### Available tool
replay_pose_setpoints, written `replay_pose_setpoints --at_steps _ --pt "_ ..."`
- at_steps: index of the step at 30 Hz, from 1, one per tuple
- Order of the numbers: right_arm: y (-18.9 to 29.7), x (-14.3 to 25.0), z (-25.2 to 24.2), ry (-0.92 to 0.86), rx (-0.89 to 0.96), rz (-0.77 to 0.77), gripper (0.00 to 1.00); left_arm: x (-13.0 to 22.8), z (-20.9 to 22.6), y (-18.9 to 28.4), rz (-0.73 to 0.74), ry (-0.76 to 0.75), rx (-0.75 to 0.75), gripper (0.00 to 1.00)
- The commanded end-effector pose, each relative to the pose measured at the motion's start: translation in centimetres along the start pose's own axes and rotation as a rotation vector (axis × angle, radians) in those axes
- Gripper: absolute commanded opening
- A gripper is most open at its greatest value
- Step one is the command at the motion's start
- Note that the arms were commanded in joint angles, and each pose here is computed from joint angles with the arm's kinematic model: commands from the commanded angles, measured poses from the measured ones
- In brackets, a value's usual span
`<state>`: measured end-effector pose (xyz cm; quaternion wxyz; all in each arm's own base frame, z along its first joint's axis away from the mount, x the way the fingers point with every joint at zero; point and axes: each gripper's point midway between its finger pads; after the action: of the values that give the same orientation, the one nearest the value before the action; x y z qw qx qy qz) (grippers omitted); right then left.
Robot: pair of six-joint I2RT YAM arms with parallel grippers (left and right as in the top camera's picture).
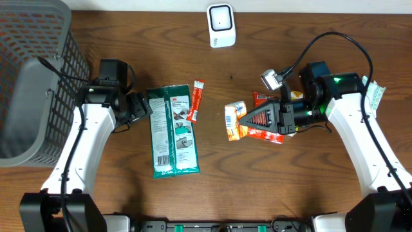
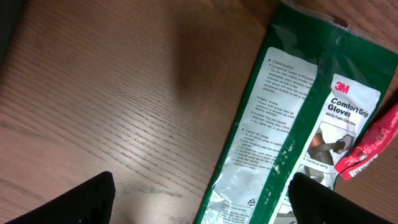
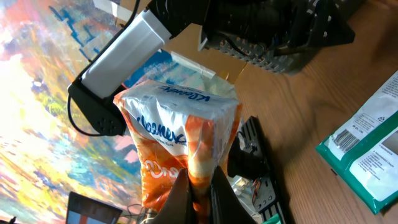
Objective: Scan the item barcode
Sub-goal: 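Lift the Kleenex pack with the right gripper and turn it upright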
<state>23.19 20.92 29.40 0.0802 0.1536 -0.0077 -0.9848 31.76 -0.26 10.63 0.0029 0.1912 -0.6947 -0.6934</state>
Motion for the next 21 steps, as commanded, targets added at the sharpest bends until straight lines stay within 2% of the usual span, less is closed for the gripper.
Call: replay_pose_setpoints --at_steps 1,5,11,16,21 --pt "0.2 -0.3 0.8 0.049 -0.024 -0.021 0.01 -0.3 0.2 0.2 -0.009 -0.007 -0.012 0.90" --pt "0.2 -0.7 0.2 0.124 -0.001 -0.012 0.01 -0.3 0.2 0.2 -0.009 -0.007 -0.012 0.90" --pt "0.5 -0.5 -3.5 0.186 0.197 0.055 0.01 -0.3 0.2 0.2 -0.009 -0.007 -0.011 0.90" --pt "2.2 -1.7 -8.3 0.033 0.487 0.038 0.01 -0.3 0.2 0.2 -0.009 -0.007 -0.012 0.90" --pt "5.8 -3.0 -13.8 -0.155 0.912 -0.081 0.01 -0.3 0.2 0.2 -0.009 -0.007 -0.012 0.90"
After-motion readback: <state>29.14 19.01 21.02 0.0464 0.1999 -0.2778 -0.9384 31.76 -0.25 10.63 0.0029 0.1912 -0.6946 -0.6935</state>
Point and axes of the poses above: each gripper's point midway between its finger pads, its own y axis back along the fingers, its own z axis along the line the jaws close on, x = y × z, and after that the axes turned 11 degrees about -y, right-handed
